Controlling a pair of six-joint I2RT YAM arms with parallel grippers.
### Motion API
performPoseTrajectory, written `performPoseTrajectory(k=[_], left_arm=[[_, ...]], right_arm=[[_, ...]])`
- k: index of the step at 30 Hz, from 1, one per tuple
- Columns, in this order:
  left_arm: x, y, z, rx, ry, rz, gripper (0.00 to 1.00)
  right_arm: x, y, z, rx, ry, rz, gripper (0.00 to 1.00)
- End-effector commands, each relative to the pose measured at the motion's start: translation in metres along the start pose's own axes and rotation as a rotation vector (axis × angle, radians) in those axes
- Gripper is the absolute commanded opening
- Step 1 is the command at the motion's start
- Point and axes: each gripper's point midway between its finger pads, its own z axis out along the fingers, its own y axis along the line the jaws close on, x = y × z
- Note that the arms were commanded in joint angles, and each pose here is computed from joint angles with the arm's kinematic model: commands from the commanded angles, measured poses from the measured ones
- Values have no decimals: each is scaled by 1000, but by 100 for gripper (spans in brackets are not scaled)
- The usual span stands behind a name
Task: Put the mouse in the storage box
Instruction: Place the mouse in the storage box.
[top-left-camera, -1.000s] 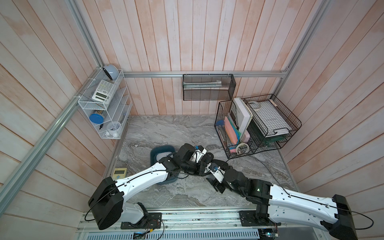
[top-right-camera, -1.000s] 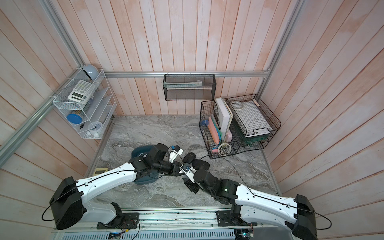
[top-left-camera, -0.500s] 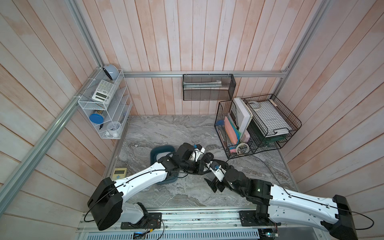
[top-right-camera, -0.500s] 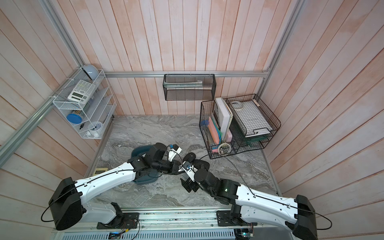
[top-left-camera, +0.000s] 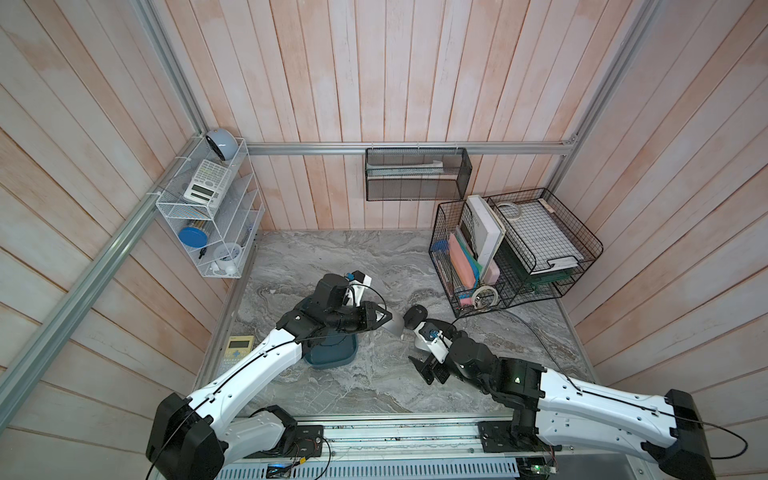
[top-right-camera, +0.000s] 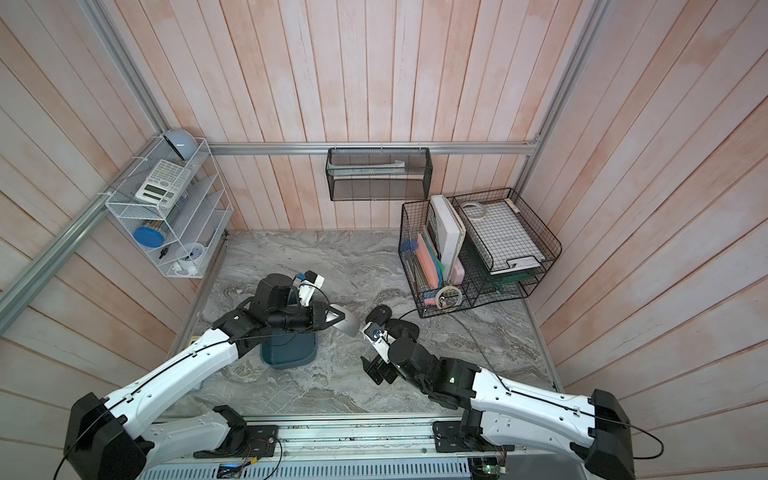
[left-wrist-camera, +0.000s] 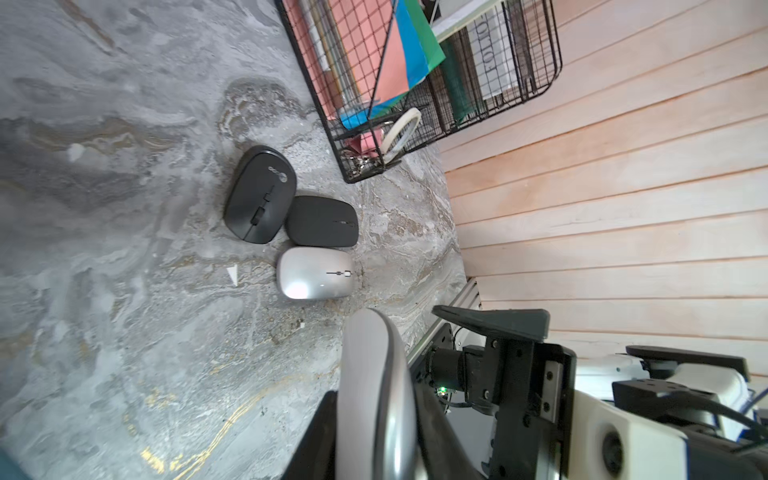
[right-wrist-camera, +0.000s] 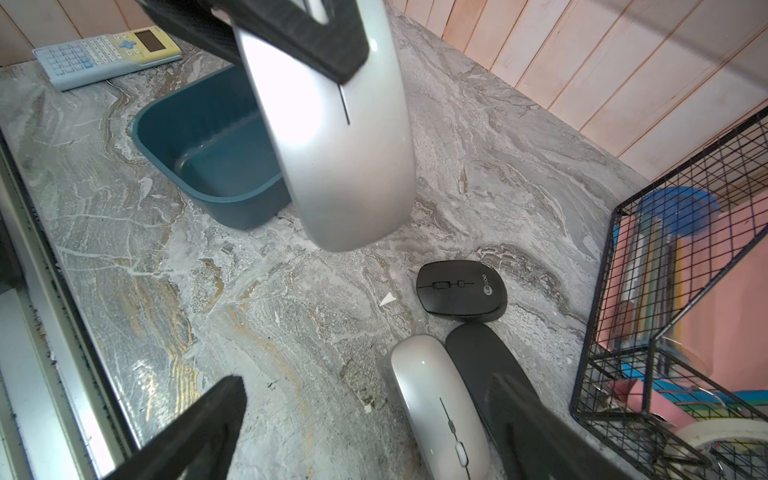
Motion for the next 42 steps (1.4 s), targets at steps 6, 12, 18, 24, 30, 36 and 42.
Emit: performPoseTrajectory(k=[6, 12, 18, 24, 30, 36, 42], left_arm=[[-5, 35, -18, -124, -54, -36, 0], [-16, 55, -39, -222, -143, -63, 0], [-20, 86, -52, -335, -196, -112, 0], [-21, 119, -67, -492, -261, -155, 0], [-20, 138, -69, -561, -278, -167, 0], [-19, 156, -63, -609, -268, -174, 0], [-22, 170, -48, -597, -252, -198, 0]], right_arm=[[-2, -1, 2, 9, -9, 4, 98], [1, -2, 3, 13, -2, 6, 98], [1, -1, 5, 12, 5, 4, 98], [2, -1, 6, 15, 8, 3, 98], [4, 0, 8, 15, 17, 1, 98], [6, 0, 9, 13, 26, -4, 98], [5, 0, 8, 14, 28, -6, 98]])
